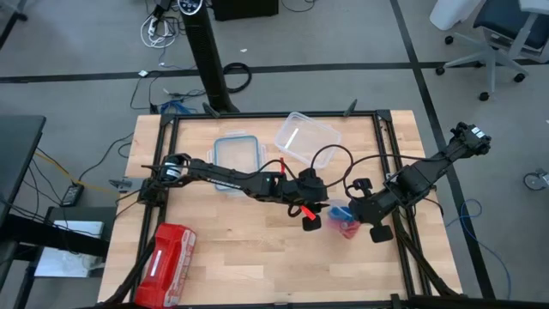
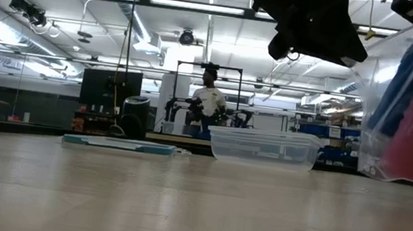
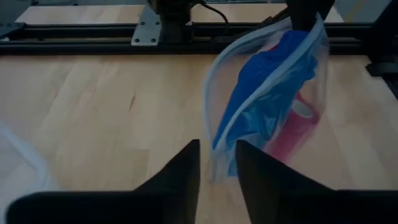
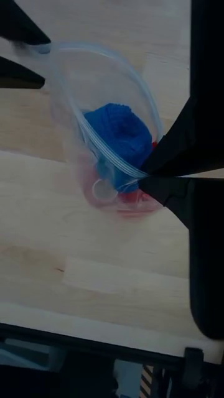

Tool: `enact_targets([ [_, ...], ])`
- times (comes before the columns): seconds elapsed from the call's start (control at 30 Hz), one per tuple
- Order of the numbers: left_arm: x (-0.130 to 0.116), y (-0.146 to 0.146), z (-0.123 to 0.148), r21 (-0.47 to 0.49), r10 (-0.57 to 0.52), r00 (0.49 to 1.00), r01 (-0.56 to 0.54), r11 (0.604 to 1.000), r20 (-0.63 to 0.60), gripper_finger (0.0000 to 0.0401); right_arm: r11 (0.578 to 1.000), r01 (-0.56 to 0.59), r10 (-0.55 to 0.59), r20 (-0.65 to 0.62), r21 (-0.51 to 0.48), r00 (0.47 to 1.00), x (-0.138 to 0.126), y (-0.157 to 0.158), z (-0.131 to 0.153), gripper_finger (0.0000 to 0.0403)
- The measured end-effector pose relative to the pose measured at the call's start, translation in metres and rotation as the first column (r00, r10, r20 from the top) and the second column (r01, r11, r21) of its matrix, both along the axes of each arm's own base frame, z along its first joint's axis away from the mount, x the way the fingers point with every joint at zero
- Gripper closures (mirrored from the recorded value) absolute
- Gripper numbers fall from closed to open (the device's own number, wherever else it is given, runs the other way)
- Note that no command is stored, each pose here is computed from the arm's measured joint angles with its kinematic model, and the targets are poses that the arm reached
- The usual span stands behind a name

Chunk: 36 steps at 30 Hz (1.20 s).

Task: Roll bandage
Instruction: Put the blue bandage into the transparent zip bag

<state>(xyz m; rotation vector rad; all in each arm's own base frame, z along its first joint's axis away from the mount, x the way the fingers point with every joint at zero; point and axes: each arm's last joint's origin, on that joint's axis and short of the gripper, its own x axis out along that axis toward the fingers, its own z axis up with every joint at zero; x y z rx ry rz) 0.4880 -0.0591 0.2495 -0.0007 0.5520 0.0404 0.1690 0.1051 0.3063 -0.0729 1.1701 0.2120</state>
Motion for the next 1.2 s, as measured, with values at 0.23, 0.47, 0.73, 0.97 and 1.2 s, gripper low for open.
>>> enact_targets([
  [0.23,0.0,-0.001,0.0,-0.026,-0.042,0.999,0.042,0.999,-0.004,0.0355,1.0,-0.009,0.009,0.013,0.002,1.0,0.001,0.001,0.0,0.0402],
  [0.47,0.0,0.0,0.0,-0.014,-0.038,0.999,0.038,0.999,-0.004,0.0395,1.0,0.021,-0.021,0.011,0.007,1.0,0.001,0.0,0.0,0.0396],
  [0.73,-0.002,0.0,-0.003,0.002,-0.045,0.998,0.045,0.999,-0.037,0.04,0.988,0.154,-0.153,-0.045,0.012,0.987,-0.007,-0.006,0.019,0.0344],
  [0.97,-0.005,-0.006,-0.006,0.003,-0.055,0.996,0.055,0.998,-0.077,0.04,0.957,0.289,-0.282,-0.192,0.012,0.94,-0.014,-0.007,-0.002,0.0317],
  [1.2,-0.004,-0.006,-0.002,0.0,-0.054,0.995,0.054,0.999,-0.08,0.0401,0.939,0.342,-0.333,-0.17,0.025,0.927,-0.025,0.008,-0.035,0.0309],
])
